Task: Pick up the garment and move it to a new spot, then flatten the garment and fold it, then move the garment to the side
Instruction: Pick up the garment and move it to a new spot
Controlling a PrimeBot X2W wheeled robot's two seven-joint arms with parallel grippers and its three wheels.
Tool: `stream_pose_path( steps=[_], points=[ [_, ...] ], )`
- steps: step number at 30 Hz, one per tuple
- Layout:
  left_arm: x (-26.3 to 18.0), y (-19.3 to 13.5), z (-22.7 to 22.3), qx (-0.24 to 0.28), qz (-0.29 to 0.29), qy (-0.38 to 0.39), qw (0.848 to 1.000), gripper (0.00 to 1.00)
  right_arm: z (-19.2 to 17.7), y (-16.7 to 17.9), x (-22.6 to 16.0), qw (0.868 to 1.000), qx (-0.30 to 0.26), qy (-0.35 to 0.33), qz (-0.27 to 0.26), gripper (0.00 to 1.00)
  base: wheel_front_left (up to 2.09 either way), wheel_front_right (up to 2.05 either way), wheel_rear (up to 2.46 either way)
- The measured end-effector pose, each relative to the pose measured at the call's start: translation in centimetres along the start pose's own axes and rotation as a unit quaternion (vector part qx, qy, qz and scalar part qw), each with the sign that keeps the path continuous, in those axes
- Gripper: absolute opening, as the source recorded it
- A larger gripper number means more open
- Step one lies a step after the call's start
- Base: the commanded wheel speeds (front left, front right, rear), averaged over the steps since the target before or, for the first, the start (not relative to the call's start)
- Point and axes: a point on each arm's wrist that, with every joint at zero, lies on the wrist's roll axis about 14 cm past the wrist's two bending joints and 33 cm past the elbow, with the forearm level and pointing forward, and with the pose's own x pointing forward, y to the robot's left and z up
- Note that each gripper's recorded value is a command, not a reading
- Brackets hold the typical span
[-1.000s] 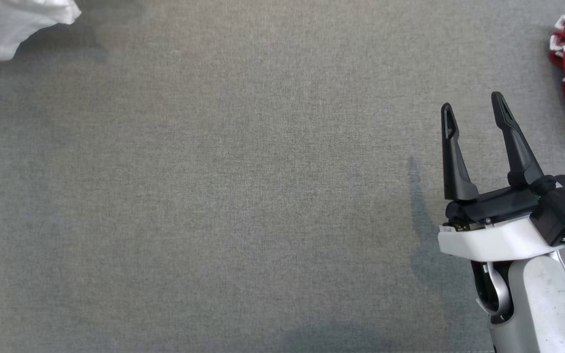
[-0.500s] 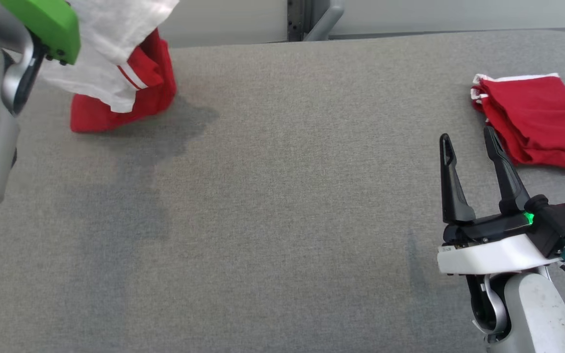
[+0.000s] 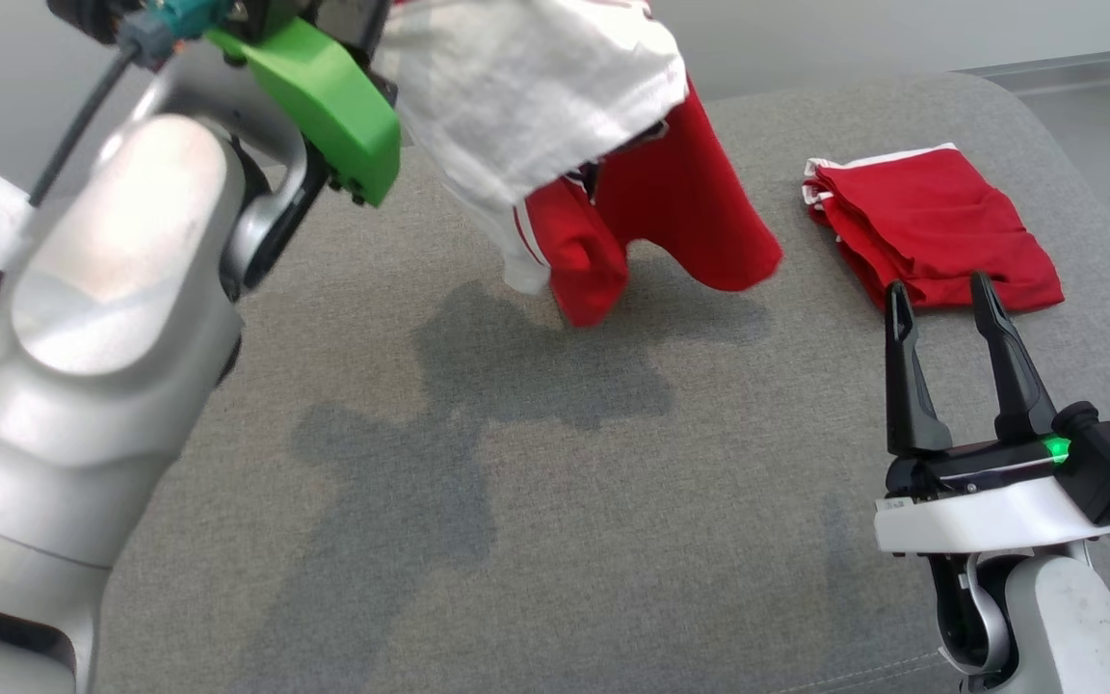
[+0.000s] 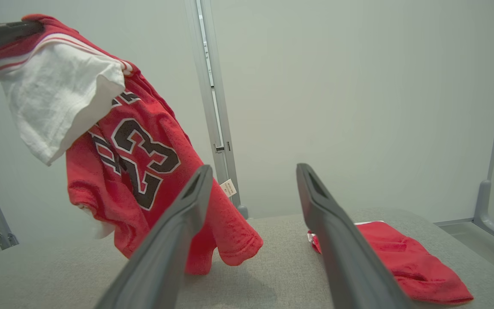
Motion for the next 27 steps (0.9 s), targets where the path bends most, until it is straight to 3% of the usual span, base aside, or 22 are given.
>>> stream_pose_path(
  steps=[6,10,14,20,21,22,24,25,27],
  points=[
    [-2.3,-3.9,-9.2,-0.095,0.002,0.080,0.992,0.00,-0.8,-0.8,-0.4,1.000,0.007,0.012,-0.014,1.00,0.00,0.00,0.00],
    [-6.7,-7.3,-18.4,-0.151,0.013,0.183,0.971,0.00,-1.7,-1.2,-0.4,0.999,0.007,0.025,-0.019,1.00,0.00,0.00,0.00],
    [-9.5,-7.8,-23.1,-0.164,0.038,0.239,0.956,0.00,-2.2,-1.4,-0.2,0.999,0.006,0.031,-0.021,1.00,0.00,0.00,0.00],
    [-11.3,-7.6,-26.4,-0.171,0.061,0.279,0.943,0.00,-3.2,-1.6,-0.1,0.999,0.005,0.044,-0.024,1.00,0.00,0.00,0.00],
    [-11.5,-7.4,-26.7,-0.171,0.064,0.282,0.942,0.13,-3.3,-1.6,-0.1,0.999,0.005,0.045,-0.024,1.00,0.00,0.00,0.00],
    [-11.6,-7.3,-26.8,-0.170,0.068,0.284,0.941,0.13,-3.3,-1.6,-0.1,0.999,0.005,0.045,-0.024,1.00,0.00,0.00,0.00],
    [-11.8,-7.0,-26.9,-0.169,0.076,0.286,0.940,0.60,-3.3,-1.5,0.0,0.999,0.004,0.044,-0.023,1.00,0.00,0.00,0.00],
    [-12.0,-6.8,-27.0,-0.169,0.080,0.287,0.939,0.99,-3.3,-1.5,0.0,0.999,0.004,0.044,-0.022,1.00,0.00,0.00,0.00],
    [-12.2,-6.6,-26.9,-0.172,0.087,0.287,0.938,1.00,-3.2,-1.5,0.1,0.999,0.004,0.043,-0.022,1.00,0.00,0.00,0.00]
  ],
)
